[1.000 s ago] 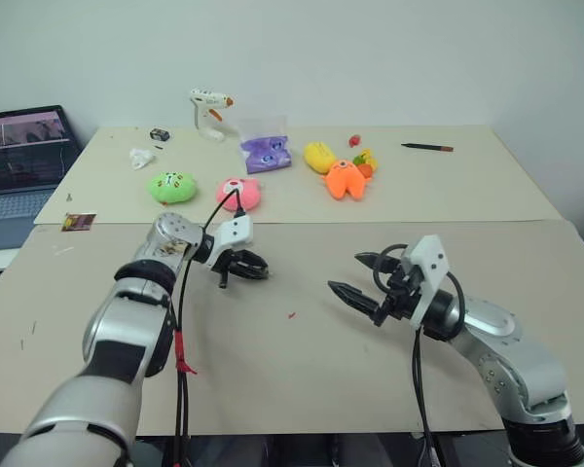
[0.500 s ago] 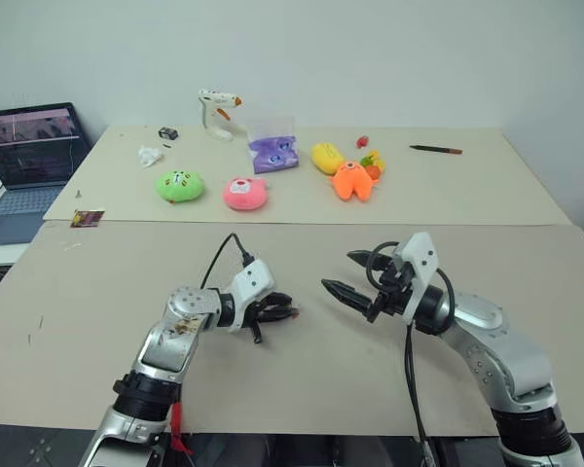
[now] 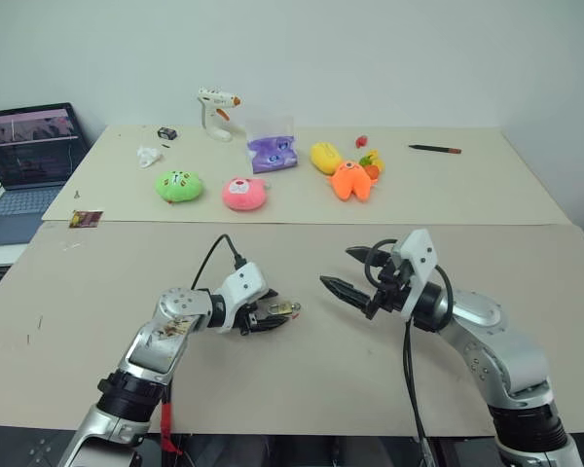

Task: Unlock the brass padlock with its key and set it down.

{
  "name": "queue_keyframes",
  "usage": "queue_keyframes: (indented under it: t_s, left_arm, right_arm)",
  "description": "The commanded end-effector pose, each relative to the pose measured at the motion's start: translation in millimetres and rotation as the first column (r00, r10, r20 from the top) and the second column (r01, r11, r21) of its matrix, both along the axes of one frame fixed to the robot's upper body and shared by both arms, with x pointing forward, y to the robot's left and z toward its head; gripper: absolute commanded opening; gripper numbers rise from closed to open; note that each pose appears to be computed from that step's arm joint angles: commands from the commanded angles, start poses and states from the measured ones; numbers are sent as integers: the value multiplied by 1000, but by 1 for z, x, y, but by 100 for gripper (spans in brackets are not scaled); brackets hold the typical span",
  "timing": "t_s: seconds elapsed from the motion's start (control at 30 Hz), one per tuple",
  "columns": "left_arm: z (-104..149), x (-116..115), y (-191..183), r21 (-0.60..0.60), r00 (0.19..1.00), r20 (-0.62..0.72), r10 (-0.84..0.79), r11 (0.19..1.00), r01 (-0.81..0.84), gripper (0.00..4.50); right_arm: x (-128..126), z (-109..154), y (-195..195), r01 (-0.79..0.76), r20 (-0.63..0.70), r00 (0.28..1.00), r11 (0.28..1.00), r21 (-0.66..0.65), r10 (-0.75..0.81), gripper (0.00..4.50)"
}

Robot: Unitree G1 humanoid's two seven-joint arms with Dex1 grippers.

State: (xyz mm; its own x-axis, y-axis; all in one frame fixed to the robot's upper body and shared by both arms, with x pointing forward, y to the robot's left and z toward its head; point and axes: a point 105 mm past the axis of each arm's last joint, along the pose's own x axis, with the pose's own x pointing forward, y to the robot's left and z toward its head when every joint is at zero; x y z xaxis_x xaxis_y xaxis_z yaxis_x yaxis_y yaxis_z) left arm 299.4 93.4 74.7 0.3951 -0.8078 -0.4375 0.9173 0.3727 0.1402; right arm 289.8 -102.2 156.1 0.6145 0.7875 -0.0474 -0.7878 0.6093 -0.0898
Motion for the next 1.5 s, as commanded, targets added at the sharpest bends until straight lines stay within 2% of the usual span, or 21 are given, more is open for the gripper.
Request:
queue_keyframes:
  t_s: [0.03, 0.17, 0.47, 0.57, 1.1, 1.2, 1.33, 1.5]
  left_arm:
    - [2, -2, -4, 11, 993, 72, -92, 996, 92, 311]
    - [-1, 7, -3, -23, 993, 80, -89, 996, 91, 311]
    - [-19, 20, 12, 78, 979, 119, -166, 984, 157, 311]
    - [-24, 18, 12, 100, 969, 110, -219, 973, 209, 311]
    - [-28, 11, 20, 90, 962, 42, -268, 960, 264, 311]
    - [-30, 9, 22, 96, 961, 32, -276, 957, 272, 242]
    - [-30, 7, 24, 91, 961, 11, -276, 957, 274, 86]
    - [-32, 10, 22, 98, 963, 17, -270, 959, 267, 81]
  right_arm:
    - [0, 10, 0, -1, 57, 998, 1000, 13, 0, 450]
    - [-1, 11, 1, 3, 61, 998, 1000, 16, -4, 450]
    - [0, 14, -4, 28, 70, 997, 1000, 12, -29, 450]
    - [-1, 14, -4, 27, 71, 997, 1000, 12, -28, 450]
    - [0, 14, -6, 39, 72, 997, 999, 10, -39, 450]
    - [0, 14, -5, 40, 74, 996, 999, 12, -41, 450]
    - [0, 14, -6, 44, 77, 996, 999, 12, -45, 450]
    - [0, 14, -7, 45, 76, 996, 999, 12, -46, 450]
